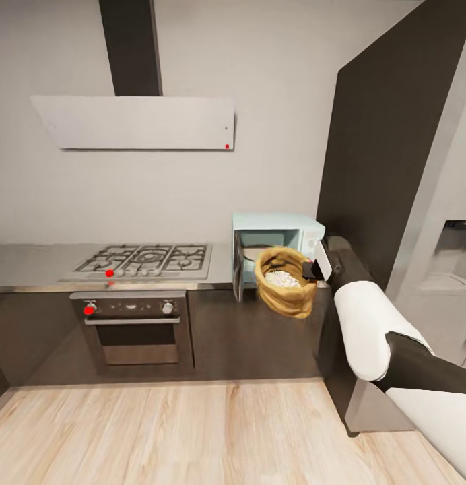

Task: In the kitchen, take the popcorn bag from the countertop, put it into the microwave, and heat it until the popcorn is cooked so the cooked popcorn ends up inside the bag.

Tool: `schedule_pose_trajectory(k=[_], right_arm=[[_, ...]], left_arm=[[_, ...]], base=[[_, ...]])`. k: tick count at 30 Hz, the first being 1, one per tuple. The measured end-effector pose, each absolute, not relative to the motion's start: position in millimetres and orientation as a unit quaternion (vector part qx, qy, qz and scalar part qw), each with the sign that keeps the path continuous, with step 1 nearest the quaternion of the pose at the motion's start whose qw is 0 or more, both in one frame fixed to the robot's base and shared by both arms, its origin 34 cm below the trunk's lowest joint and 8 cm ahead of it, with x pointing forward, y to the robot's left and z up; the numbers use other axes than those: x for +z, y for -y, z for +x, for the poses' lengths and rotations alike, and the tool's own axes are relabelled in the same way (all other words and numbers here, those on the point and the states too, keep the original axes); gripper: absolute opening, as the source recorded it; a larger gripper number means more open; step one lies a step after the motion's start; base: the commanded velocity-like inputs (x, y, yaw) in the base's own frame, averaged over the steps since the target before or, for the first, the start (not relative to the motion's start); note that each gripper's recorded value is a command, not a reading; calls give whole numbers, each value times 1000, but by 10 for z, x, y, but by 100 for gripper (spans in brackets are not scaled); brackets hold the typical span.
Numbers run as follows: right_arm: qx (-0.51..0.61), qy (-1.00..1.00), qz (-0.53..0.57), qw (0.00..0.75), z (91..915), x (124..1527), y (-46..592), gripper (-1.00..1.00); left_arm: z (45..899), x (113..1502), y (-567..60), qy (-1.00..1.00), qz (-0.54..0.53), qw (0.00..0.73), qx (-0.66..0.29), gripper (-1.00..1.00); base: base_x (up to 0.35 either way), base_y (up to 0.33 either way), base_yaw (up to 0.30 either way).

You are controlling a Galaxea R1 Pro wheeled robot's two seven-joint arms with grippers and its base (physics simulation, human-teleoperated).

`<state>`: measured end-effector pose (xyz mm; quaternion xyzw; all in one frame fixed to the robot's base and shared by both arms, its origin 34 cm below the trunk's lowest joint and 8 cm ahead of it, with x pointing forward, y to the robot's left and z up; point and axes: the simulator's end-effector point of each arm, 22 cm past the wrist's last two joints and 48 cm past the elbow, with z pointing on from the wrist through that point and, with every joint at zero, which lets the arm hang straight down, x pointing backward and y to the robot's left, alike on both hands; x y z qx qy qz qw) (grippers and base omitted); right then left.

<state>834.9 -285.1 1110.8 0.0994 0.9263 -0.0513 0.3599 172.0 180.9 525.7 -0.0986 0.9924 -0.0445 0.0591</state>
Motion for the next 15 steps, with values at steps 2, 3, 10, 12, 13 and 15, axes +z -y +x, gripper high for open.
schedule_pose_trajectory(k=[2,3,10,12,13,15], right_arm=[[-59,-897,125,420,8419,11652,3065,-100],[-55,-893,129,428,8426,11719,3078,-100],[-55,-888,133,437,8426,11799,3105,-100],[-55,-888,133,437,8426,11800,3105,-100],[-55,-888,133,437,8426,11800,3105,-100],[-55,-888,133,437,8426,11800,3105,-100]], left_arm=[[1725,5256,-1809,-992,-99,59,-45,100],[1724,5256,-1809,-992,-99,59,-44,100],[1729,5258,-1796,-992,-97,60,-47,100],[1729,5258,-1796,-992,-97,60,-47,100],[1730,5258,-1796,-992,-97,60,-47,100],[1727,5258,-1796,-992,-97,60,-47,100]], base=[[56,0,0],[16,0,0],[97,0,0],[217,0,0],[222,0,0],[224,0,0]])
